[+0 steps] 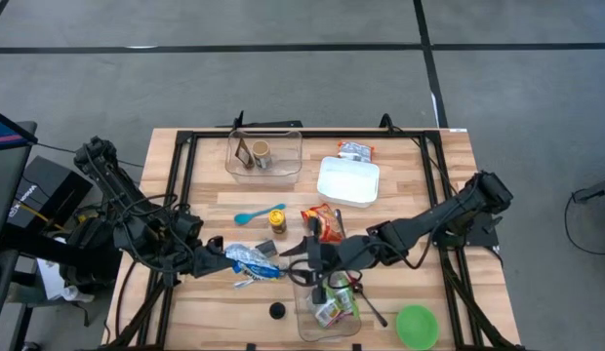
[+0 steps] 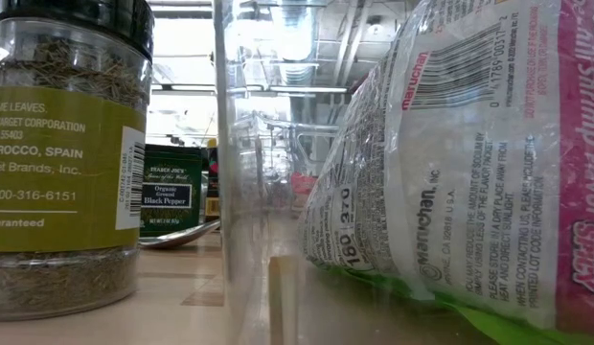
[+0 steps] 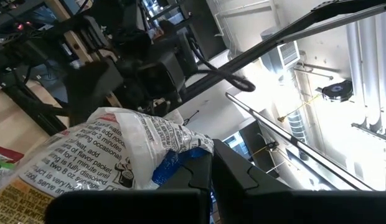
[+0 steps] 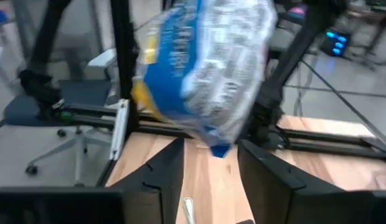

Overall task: Pick & Place Food Item
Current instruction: Put the blue noodle pack into the bottom transparent bin

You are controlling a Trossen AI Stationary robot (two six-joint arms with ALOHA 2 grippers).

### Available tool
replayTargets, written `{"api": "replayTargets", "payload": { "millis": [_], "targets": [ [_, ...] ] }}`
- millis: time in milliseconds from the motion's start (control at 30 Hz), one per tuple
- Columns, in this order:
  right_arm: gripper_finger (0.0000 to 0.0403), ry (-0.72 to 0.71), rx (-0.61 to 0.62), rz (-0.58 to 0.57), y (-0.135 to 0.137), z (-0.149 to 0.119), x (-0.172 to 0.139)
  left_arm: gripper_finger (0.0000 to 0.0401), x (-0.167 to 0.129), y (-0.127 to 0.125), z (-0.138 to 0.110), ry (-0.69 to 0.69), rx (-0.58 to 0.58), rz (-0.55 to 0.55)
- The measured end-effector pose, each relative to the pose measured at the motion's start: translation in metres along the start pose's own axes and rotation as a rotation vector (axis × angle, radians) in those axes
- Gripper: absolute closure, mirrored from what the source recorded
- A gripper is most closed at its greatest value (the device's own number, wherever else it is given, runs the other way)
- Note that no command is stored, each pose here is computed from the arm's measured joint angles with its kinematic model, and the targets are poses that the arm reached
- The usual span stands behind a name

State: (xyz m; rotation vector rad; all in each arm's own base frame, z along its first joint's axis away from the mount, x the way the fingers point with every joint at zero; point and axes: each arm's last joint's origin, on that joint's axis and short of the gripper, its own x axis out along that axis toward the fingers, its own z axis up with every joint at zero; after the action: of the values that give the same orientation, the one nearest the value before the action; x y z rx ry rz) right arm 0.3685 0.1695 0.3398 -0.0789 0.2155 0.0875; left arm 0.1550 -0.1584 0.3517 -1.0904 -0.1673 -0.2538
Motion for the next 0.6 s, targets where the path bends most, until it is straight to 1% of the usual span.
{"api": "replayTargets", "payload": {
  "millis": [133,200,267,500,600],
  "targets": [
    [0.0249,-0.050,-0.031,0.014,0.005,-0.003,0.010,0.0401,0.000,0.000,0.000,0.000,0.000,0.000],
    [0.0249,-0.094,-0.060,0.010,0.007,-0.004,0.016,0.0401,0.000,0.000,0.000,0.000,0.000,0.000],
    [0.0251,-0.108,-0.080,0.000,0.007,-0.004,0.018,0.0401,0.000,0.000,0.000,-0.001,0.000,0.000],
    [0.0261,-0.117,-0.050,-0.016,0.000,-0.003,0.020,0.0401,0.000,0.000,0.000,-0.001,0.000,0.000],
    [0.0266,-0.117,-0.043,0.011,-0.001,-0.003,0.020,0.0401,0.000,0.000,0.001,-0.004,0.000,0.001]
  ]
}}
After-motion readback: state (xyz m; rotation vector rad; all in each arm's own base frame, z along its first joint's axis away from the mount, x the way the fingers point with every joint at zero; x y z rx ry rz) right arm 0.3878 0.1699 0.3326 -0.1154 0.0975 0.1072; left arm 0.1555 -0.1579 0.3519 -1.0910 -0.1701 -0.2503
